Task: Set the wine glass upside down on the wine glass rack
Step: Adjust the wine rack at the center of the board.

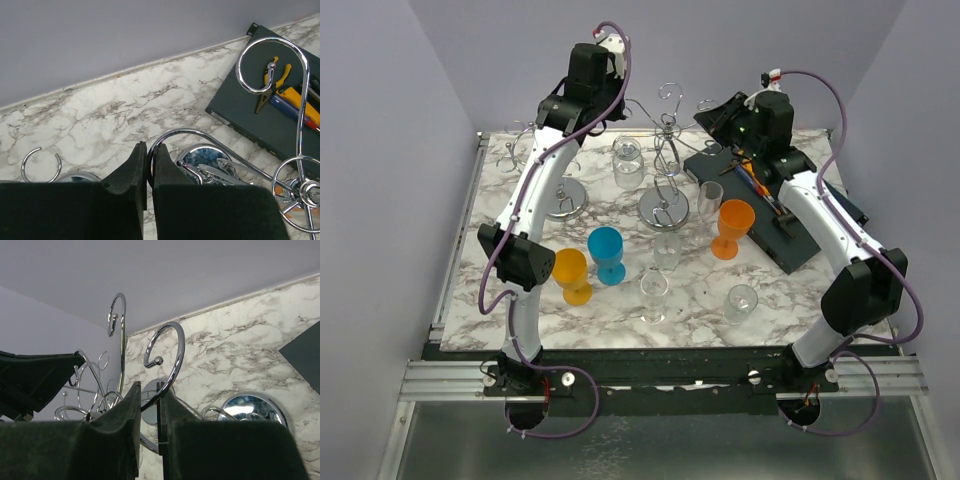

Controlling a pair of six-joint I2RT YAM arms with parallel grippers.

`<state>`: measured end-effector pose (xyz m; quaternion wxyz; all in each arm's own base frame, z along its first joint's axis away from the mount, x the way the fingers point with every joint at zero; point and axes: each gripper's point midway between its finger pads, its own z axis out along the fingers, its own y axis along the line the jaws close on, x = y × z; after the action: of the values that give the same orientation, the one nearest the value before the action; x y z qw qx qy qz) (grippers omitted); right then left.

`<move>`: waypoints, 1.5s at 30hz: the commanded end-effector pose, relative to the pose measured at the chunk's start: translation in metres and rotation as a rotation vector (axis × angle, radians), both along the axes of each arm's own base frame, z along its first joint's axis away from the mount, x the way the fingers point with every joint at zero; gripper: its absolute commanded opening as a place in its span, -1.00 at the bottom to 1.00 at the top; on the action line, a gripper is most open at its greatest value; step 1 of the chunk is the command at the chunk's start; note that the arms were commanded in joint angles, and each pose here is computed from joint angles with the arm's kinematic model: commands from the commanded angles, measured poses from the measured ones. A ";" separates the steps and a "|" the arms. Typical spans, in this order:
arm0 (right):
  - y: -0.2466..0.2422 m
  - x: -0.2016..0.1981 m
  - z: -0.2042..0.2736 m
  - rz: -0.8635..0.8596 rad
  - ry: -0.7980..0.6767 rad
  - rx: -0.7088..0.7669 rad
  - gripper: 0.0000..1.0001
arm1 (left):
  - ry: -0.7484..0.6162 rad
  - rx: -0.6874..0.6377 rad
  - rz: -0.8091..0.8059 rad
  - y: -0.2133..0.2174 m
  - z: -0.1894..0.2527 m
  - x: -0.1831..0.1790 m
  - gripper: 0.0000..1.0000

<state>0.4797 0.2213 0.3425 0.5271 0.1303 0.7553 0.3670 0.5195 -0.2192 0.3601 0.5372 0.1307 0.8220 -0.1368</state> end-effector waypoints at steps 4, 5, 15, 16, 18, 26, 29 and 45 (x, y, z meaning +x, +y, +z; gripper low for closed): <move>0.024 -0.020 -0.103 0.094 0.263 -0.112 -0.74 | -0.348 -0.106 -0.002 -0.004 0.133 -0.029 -1.00; 0.026 -0.020 -0.105 0.099 0.272 -0.104 -0.74 | -0.358 -0.104 0.006 -0.003 0.136 -0.029 -1.00; 0.048 -0.019 -0.115 0.124 0.303 -0.093 -0.74 | -0.392 -0.069 0.041 0.006 0.142 -0.026 -1.00; 0.051 -0.019 -0.115 0.126 0.304 -0.093 -0.74 | -0.393 -0.065 0.044 0.007 0.142 -0.025 -1.00; 0.054 -0.019 -0.116 0.122 0.303 -0.098 -0.74 | -0.392 -0.058 0.059 0.009 0.140 -0.022 -1.00; 0.049 -0.018 -0.120 0.075 0.313 -0.112 -0.73 | -0.375 -0.002 0.082 0.016 0.122 -0.011 -1.00; 0.042 -0.012 -0.120 0.039 0.308 -0.134 -0.67 | -0.364 0.032 0.088 0.019 0.113 -0.007 -0.76; 0.019 0.005 -0.070 -0.012 0.214 -0.147 0.29 | -0.370 0.053 0.091 0.040 0.122 -0.025 0.27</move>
<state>0.4951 0.2440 0.3200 0.5062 0.1458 0.7759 0.3470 0.5036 -0.1837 0.4730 0.6748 0.1260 0.7247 -0.0606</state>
